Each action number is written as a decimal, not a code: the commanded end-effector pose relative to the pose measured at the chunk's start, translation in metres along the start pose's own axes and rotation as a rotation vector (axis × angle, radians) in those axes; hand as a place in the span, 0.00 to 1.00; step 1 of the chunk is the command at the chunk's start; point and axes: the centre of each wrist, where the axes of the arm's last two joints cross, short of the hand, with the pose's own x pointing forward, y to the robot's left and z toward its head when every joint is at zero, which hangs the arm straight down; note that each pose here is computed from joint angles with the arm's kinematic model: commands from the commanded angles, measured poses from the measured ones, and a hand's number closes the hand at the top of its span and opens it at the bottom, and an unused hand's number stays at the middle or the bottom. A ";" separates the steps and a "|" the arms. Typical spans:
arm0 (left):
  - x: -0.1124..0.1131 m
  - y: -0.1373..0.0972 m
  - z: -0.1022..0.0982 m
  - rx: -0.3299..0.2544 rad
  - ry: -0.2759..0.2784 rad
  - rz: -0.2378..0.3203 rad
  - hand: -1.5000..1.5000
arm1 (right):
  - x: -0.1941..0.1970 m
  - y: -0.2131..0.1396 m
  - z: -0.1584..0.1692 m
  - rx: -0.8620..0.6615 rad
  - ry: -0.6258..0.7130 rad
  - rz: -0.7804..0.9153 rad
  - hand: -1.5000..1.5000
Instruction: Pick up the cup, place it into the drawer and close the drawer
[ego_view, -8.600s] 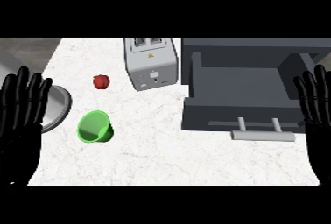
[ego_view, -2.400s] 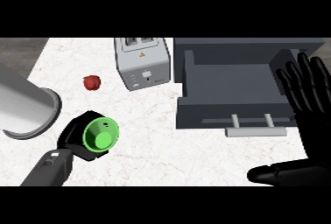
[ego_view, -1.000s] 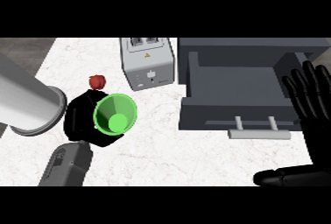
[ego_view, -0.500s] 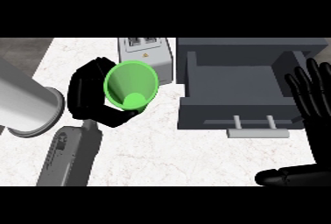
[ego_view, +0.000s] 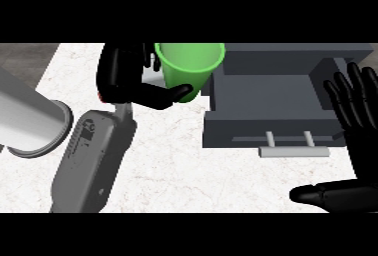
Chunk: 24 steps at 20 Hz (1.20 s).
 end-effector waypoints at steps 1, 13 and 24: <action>0.017 -0.016 -0.033 -0.005 0.023 -0.028 1.00 | 0.000 -0.007 0.011 0.007 0.009 -0.008 0.00; -0.009 -0.068 -0.054 -0.051 0.117 -0.101 1.00 | -0.019 0.000 0.005 0.004 0.013 -0.002 0.00; -0.036 -0.098 -0.074 -0.002 0.172 -0.182 1.00 | -0.014 -0.002 0.001 0.034 -0.002 -0.005 0.00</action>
